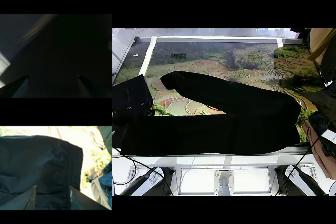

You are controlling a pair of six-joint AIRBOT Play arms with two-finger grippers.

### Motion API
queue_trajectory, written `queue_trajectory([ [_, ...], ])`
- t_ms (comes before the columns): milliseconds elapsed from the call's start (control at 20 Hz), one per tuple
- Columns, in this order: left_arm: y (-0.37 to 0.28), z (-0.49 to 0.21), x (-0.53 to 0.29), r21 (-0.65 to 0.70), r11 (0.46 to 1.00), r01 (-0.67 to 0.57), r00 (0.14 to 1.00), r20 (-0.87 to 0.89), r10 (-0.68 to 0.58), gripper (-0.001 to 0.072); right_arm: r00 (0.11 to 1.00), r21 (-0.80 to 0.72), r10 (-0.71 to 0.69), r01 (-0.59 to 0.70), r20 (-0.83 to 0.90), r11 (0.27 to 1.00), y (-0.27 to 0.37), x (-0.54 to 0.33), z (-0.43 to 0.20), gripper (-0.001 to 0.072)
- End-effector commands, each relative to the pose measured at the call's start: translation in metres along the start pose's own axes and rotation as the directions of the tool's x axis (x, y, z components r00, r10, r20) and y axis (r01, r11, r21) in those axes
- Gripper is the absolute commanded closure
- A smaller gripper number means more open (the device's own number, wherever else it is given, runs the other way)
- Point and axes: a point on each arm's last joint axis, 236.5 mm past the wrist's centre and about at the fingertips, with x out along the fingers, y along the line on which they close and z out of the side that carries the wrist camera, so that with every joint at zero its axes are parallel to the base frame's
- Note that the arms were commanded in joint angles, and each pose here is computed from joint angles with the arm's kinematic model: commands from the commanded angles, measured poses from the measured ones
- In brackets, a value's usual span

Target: Fold the clothes and pants, and hang the long-sleeved shirts on hangers.

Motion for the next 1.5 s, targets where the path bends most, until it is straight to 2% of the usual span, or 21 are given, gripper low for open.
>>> queue_trajectory([
  [0, -0.117, 0.081, -0.033, -0.025, 0.922, 0.387, 0.915, 0.133, -0.381, 0.0128, 1.000, 0.000, -0.004, 0.004, 0.021, 1.000, -0.001, 0.000, 0.005, 0.0261],
  [100, -0.154, 0.094, -0.016, -0.057, 0.886, 0.460, 0.888, 0.031, -0.459, 0.0126, 1.000, -0.009, -0.005, 0.005, 0.022, 1.000, -0.001, 0.000, 0.005, 0.0261],
  [250, -0.194, 0.090, 0.021, -0.042, 0.880, 0.472, 0.874, -0.105, -0.474, 0.0123, 1.000, -0.046, -0.006, 0.008, 0.028, 0.999, -0.001, 0.000, 0.007, 0.0261],
  [450, -0.252, 0.082, 0.051, -0.187, 0.796, 0.576, 0.786, -0.140, -0.602, 0.0122, 0.998, -0.063, -0.016, 0.020, 0.064, 0.998, -0.004, -0.001, 0.015, 0.0261],
  [550, -0.265, 0.070, 0.067, -0.186, 0.796, 0.576, 0.778, -0.171, -0.604, 0.0122, 0.997, -0.063, -0.019, 0.023, 0.073, 0.998, -0.004, -0.001, 0.017, 0.0261],
  [750, -0.296, 0.077, 0.081, -0.228, 0.752, 0.619, 0.754, -0.098, -0.650, 0.0123, 0.997, -0.063, -0.018, 0.023, 0.075, 0.998, -0.004, -0.001, 0.018, 0.0261],
  [1000, -0.320, 0.079, 0.095, -0.204, 0.752, 0.627, 0.763, -0.035, -0.646, 0.0125, 0.997, -0.062, -0.017, 0.021, 0.070, 0.998, -0.004, -0.001, 0.017, 0.0261],
  [1450, -0.287, 0.106, 0.095, -0.280, 0.741, 0.611, 0.775, 0.020, -0.631, 0.0126, 0.998, -0.062, -0.014, 0.018, 0.060, 0.998, -0.003, 0.000, 0.014, 0.0261],
])
